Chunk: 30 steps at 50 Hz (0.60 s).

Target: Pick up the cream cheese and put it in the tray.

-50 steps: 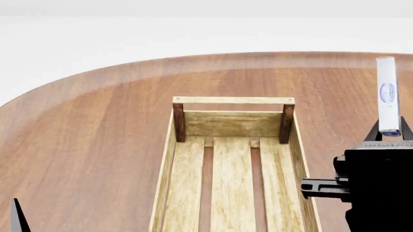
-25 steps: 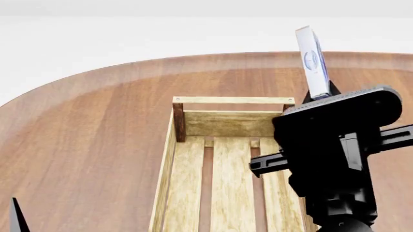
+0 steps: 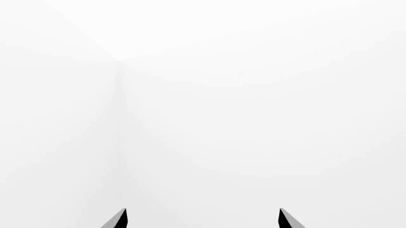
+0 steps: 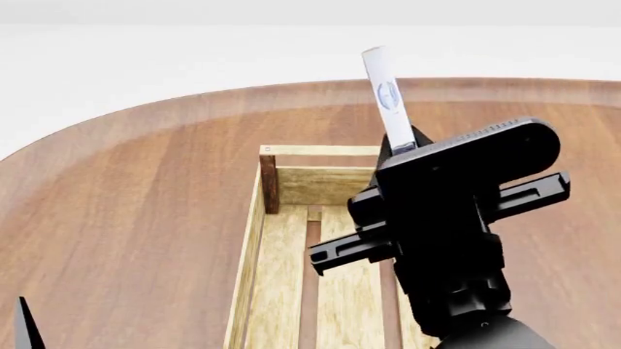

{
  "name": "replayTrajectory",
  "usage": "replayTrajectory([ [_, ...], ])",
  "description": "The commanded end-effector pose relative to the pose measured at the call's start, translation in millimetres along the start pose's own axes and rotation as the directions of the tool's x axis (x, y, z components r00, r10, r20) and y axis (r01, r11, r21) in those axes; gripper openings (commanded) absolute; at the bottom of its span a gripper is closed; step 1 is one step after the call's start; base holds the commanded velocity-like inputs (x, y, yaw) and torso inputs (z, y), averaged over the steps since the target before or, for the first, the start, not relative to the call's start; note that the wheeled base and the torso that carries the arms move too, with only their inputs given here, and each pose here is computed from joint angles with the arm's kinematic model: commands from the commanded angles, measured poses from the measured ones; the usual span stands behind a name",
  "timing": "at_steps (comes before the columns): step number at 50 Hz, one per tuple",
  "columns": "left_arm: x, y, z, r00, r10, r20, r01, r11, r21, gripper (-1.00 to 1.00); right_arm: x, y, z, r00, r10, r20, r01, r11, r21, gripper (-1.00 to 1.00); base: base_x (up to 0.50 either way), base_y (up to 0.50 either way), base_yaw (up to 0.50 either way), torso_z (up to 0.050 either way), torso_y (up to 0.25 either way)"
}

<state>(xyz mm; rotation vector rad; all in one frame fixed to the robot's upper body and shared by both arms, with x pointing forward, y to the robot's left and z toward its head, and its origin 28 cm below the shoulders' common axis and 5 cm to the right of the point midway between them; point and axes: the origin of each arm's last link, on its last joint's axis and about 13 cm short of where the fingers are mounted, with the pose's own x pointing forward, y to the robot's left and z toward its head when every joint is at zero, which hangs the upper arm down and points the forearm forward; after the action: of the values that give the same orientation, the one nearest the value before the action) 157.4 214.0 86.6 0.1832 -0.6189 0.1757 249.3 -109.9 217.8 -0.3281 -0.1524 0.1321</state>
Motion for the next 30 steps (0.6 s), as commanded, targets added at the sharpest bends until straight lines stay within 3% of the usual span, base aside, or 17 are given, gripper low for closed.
replayTrajectory([
  [1,1,0.2,0,1.000,0.002,0.000,-0.002,1.000,-0.001,1.00,0,0.8,4,0.998,0.060,0.035,-0.064,0.990,0.128,-1.00,0.00,0.00,0.00,0.000,0.000],
  [3,1,0.1,0,1.000,0.001,0.000,-0.001,1.000,0.000,1.00,0,0.5,3,0.997,0.074,0.022,-0.077,0.983,0.168,-1.00,0.00,0.00,0.00,0.000,0.000],
  [6,0,0.1,-1,1.000,0.001,-0.001,-0.001,1.000,0.000,1.00,-1,-0.1,4,0.992,0.127,0.022,-0.128,0.947,0.295,-1.00,0.00,0.00,0.00,0.000,0.003],
  [7,1,0.2,-1,1.000,0.002,-0.001,-0.002,1.000,-0.001,1.00,-2,-0.2,3,0.992,0.128,0.020,-0.129,0.952,0.279,-1.00,0.00,0.00,0.00,0.000,0.000],
  [8,0,0.2,0,1.000,0.002,-0.001,-0.002,1.000,-0.001,1.00,-2,0.2,3,0.989,0.148,0.019,-0.146,0.936,0.320,-1.00,0.00,0.00,0.00,0.000,0.000],
  [16,0,-0.1,0,1.000,0.000,-0.002,0.000,1.000,-0.001,1.00,-4,0.8,1,0.988,0.153,0.004,-0.147,0.938,0.314,-1.00,0.00,0.00,0.00,0.000,0.000],
  [26,0,-0.2,0,1.000,0.001,-0.006,-0.001,1.000,0.000,1.00,1,0.6,-4,0.979,0.172,-0.107,-0.138,0.953,0.271,-1.00,0.00,0.00,0.00,0.000,0.001],
  [30,0,-0.3,0,1.000,0.002,-0.006,-0.002,1.000,0.000,1.00,6,1.2,-7,0.974,0.188,-0.127,-0.145,0.947,0.287,-1.00,0.00,0.00,0.00,0.000,0.000],
])
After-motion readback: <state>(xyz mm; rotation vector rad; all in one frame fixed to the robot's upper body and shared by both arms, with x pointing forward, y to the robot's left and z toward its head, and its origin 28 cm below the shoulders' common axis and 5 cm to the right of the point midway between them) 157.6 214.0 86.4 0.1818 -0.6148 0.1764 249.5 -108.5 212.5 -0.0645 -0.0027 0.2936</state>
